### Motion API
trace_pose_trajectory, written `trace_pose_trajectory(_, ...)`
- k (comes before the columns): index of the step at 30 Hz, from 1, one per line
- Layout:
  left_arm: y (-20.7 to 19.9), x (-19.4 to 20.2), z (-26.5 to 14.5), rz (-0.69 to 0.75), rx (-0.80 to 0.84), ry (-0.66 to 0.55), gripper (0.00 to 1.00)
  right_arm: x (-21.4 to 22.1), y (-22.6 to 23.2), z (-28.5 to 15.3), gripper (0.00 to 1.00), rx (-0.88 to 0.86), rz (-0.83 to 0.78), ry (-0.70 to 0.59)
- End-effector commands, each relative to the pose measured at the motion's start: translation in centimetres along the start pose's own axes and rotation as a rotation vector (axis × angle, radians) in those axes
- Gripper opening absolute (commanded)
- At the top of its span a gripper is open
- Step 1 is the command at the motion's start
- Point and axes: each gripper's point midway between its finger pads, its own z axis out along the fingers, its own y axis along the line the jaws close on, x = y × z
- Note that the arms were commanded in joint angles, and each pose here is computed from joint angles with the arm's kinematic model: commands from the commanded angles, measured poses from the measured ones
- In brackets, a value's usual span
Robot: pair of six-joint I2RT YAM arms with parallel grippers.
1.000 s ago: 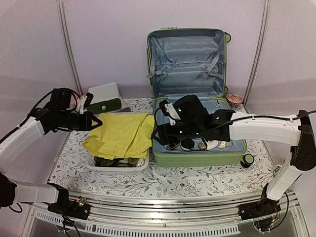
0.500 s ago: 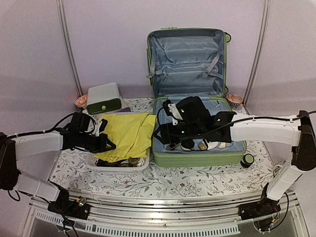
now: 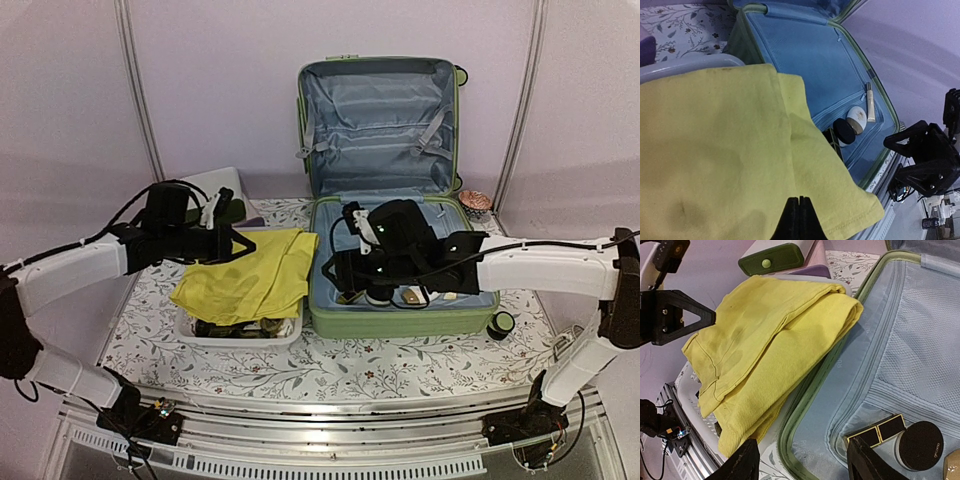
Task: Open, take out, and arrange the luggage
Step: Adjust the clothes in the bin.
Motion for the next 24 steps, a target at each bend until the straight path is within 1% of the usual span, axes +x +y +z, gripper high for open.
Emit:
trace_pose_trajectory(1,-2.0,-2.0,3.2,0.017,0.074,-0.029,0.01,-2.3,-1.2,-2.4,0.62,0.047,0.047,-0.113)
trace_pose_trajectory(4,-2.0,-3.2,5.3,0.017,0.073,-0.058,0.00,-2.8,-1.8,-3.5,0.61,0.063,0.062,-0.150)
trace_pose_trajectory(7,0.1,-2.9,7.1,-0.017,0.013,-0.087,0.00,-2.8,-2.3,-4.2,0.61,0.072,0.075,-0.172)
trace_pose_trajectory(9,2.4,-1.2,8.4,-0.054,-0.019,-0.102,0.00,-2.5,-2.6,-4.4,0.60,0.075,0.083,-0.176)
trace_pose_trajectory(11,5.1,1.6,9.7,-0.108,-0.039,-0.089,0.00,-2.2,-2.8,-4.4,0.60,0.078,0.091,-0.172)
trace_pose_trajectory(13,6.6,3.6,11.2,-0.144,-0.032,-0.047,0.00,-1.7,-3.0,-4.2,0.60,0.078,0.096,-0.159)
trace_pose_trajectory(15,7.3,5.0,12.2,-0.149,-0.043,0.006,0.00,-1.4,-2.9,-4.1,0.60,0.072,0.100,-0.149)
trace_pose_trajectory(17,7.2,5.0,11.8,-0.122,-0.069,0.007,0.01,-1.2,-3.0,-4.0,0.60,0.070,0.102,-0.141)
trace_pose_trajectory(21,5.3,2.5,8.2,-0.019,-0.125,-0.074,0.04,-0.8,-2.8,-3.8,0.60,0.059,0.090,-0.127)
trace_pose_trajectory(24,4.0,1.5,6.0,0.032,-0.155,-0.079,0.07,-0.3,-1.9,-3.0,0.60,0.016,0.060,-0.089)
